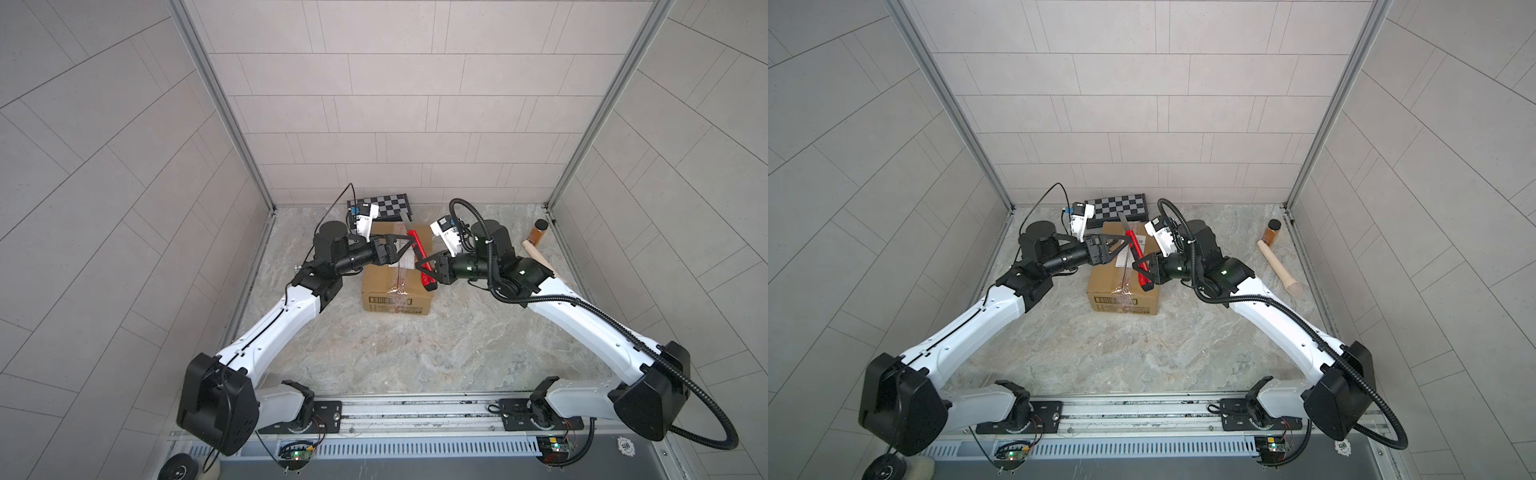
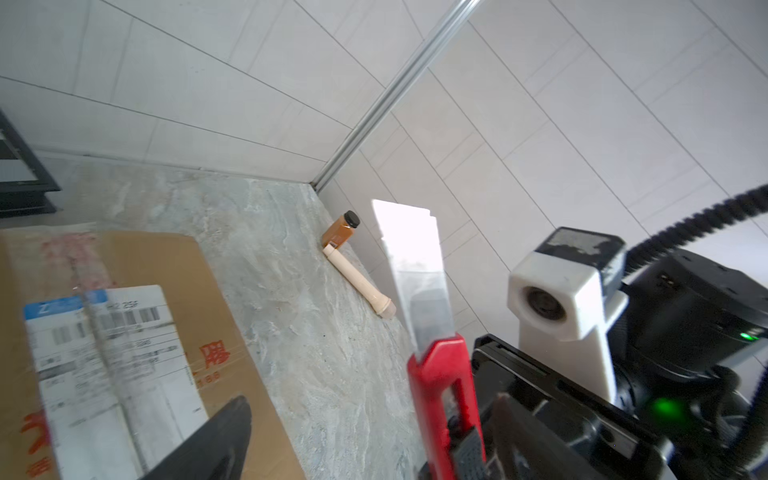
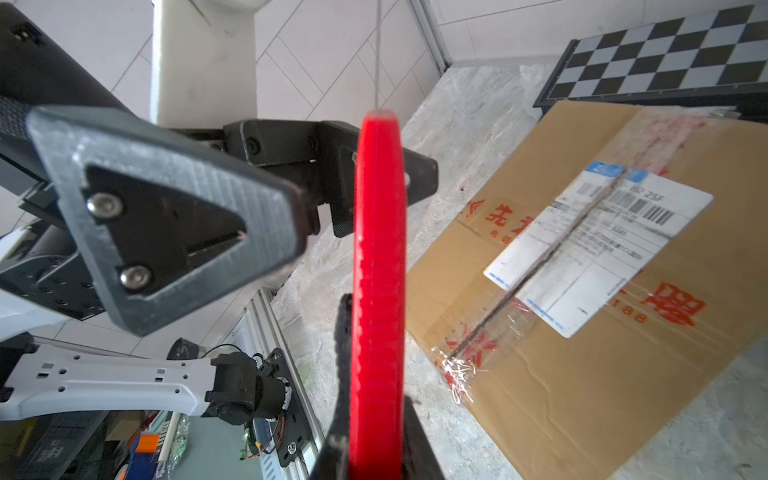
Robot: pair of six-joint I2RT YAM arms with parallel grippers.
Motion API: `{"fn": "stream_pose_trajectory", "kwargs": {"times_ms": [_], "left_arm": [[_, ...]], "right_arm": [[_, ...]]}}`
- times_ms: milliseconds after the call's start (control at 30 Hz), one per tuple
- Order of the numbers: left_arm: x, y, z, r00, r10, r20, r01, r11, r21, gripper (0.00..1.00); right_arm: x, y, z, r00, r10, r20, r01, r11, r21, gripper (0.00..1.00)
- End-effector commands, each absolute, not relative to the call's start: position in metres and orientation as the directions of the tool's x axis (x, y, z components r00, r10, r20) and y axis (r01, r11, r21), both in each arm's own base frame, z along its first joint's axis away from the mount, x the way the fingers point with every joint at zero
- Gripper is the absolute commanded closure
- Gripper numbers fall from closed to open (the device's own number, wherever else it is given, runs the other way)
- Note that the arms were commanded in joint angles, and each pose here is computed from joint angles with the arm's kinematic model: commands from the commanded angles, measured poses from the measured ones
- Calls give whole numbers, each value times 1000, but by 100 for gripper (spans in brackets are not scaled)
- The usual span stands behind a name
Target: Unpack the express box
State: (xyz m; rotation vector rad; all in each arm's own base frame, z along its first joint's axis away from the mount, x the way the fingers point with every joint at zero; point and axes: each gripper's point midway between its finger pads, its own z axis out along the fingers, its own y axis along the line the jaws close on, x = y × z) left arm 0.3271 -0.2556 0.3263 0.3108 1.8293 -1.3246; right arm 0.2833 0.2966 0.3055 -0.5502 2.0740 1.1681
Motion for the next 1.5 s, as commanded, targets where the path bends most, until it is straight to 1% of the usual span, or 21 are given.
{"fn": "stream_pose_trajectory", "kwargs": {"times_ms": [0,200,300,333,400,533,667,700,833,867,1000,1067,1100,1200,1300,1367,1467], "left_arm": [[316,-265,358,-572,-255,-780,717,307,-626,10],[314,-272,366,-577,-245,-779,740,246,-626,32],[313,-275,366,-591,-234,-772,741,221,-634,51],[313,-275,364,-596,-230,-770,739,219,-637,55],[313,-275,362,-600,-230,-766,734,222,-642,59],[314,-274,359,-605,-234,-761,726,231,-648,81],[316,-273,359,-606,-241,-758,717,246,-652,98],[317,-273,359,-606,-243,-757,716,249,-653,100],[320,-271,363,-601,-263,-755,708,264,-656,100],[322,-269,364,-599,-273,-753,703,271,-657,100],[332,-257,375,-573,-353,-739,679,300,-670,100],[337,-251,381,-561,-409,-720,665,295,-686,100],[338,-249,386,-557,-439,-705,663,276,-696,100],[340,-245,397,-550,-521,-653,657,212,-723,100],[342,-243,399,-552,-560,-617,652,171,-739,100],[345,-242,396,-556,-567,-607,644,168,-746,100],[345,-243,400,-559,-578,-595,650,139,-747,100]], "right_arm": [[276,311,321,-657,-21,-753,-689,421,590,100],[274,318,319,-671,-15,-741,-687,387,615,100],[274,320,321,-675,-1,-738,-685,373,626,100],[274,320,320,-677,0,-736,-684,369,629,100],[275,321,319,-681,1,-732,-680,370,633,100],[276,321,319,-684,6,-730,-677,369,637,100],[278,318,320,-688,21,-726,-667,378,643,100],[280,316,321,-688,28,-726,-663,383,643,100],[286,310,321,-697,62,-715,-637,404,656,100],[288,308,320,-701,77,-709,-625,413,662,95],[292,295,328,-690,159,-706,-599,422,680,66],[292,289,330,-677,193,-710,-590,433,681,54],[292,286,331,-670,212,-711,-584,439,682,49],[293,277,336,-647,292,-705,-568,433,700,39],[296,271,337,-628,383,-678,-549,399,734,35],[298,269,334,-625,416,-661,-538,383,750,35],[298,268,346,-601,477,-641,-562,317,764,34]]}}
